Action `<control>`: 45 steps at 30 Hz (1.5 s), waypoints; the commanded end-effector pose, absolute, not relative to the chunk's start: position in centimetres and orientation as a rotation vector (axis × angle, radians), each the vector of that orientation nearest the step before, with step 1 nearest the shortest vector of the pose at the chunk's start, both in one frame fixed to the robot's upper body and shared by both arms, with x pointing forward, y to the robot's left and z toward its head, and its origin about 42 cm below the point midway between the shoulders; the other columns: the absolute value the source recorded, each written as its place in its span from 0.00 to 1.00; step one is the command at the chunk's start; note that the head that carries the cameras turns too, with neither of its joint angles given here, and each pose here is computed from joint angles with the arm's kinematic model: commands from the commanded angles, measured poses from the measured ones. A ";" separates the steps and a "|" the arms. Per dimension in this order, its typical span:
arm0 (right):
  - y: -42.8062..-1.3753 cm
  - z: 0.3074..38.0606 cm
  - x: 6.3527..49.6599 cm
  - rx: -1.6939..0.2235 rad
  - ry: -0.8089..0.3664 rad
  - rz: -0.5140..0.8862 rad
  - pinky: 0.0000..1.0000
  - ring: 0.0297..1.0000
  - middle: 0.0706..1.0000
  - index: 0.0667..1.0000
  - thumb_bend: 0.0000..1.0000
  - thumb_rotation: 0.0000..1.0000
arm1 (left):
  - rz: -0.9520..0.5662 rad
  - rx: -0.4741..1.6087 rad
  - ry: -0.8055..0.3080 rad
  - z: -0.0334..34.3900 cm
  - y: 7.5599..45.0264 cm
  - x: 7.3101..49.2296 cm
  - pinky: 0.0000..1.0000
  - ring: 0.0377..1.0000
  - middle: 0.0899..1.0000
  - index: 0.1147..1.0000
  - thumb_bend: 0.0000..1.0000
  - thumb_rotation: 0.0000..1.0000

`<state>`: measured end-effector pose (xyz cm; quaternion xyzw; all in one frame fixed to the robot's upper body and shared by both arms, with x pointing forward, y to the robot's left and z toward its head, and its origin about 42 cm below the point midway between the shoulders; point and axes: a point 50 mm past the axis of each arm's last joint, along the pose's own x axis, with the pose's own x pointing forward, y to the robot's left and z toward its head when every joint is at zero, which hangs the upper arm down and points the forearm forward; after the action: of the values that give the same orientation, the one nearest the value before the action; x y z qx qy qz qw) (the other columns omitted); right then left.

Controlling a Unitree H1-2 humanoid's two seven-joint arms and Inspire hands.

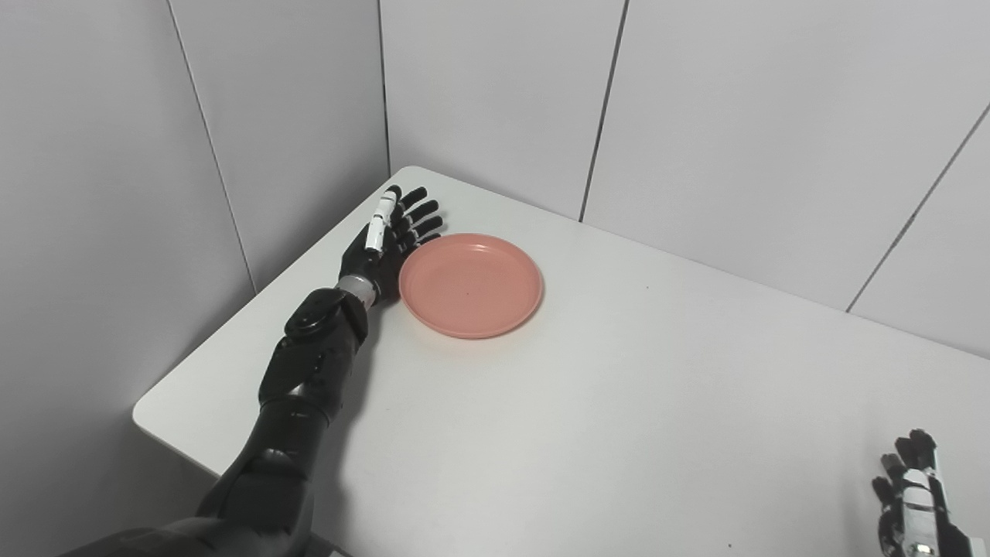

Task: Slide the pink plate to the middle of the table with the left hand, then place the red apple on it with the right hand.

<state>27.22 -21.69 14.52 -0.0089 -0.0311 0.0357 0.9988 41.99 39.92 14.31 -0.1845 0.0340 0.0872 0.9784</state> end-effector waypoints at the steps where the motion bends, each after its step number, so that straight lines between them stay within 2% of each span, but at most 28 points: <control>1: -21.6 15.6 27.7 -0.018 -0.135 0.069 1.00 1.00 1.00 1.00 0.00 1.00 | 0.151 -0.390 0.090 14.4 38.7 42.8 0.87 0.87 0.86 0.84 0.30 1.00; 29: -21.5 15.0 27.6 -0.034 -0.133 0.054 1.00 0.99 0.98 0.99 0.00 1.00 | 0.060 -0.372 0.080 14.3 34.8 42.8 0.87 0.87 0.86 0.84 0.33 1.00; 45: -21.3 15.0 27.6 -0.036 -0.146 0.056 1.00 0.98 0.98 0.98 0.00 1.00 | -0.019 -0.388 0.094 14.1 31.2 43.4 0.86 0.86 0.85 0.83 0.33 1.00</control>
<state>27.28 -21.48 13.71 -0.0147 -0.0283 0.0257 0.9992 42.93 32.26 13.89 -0.1892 0.0407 0.0030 0.9811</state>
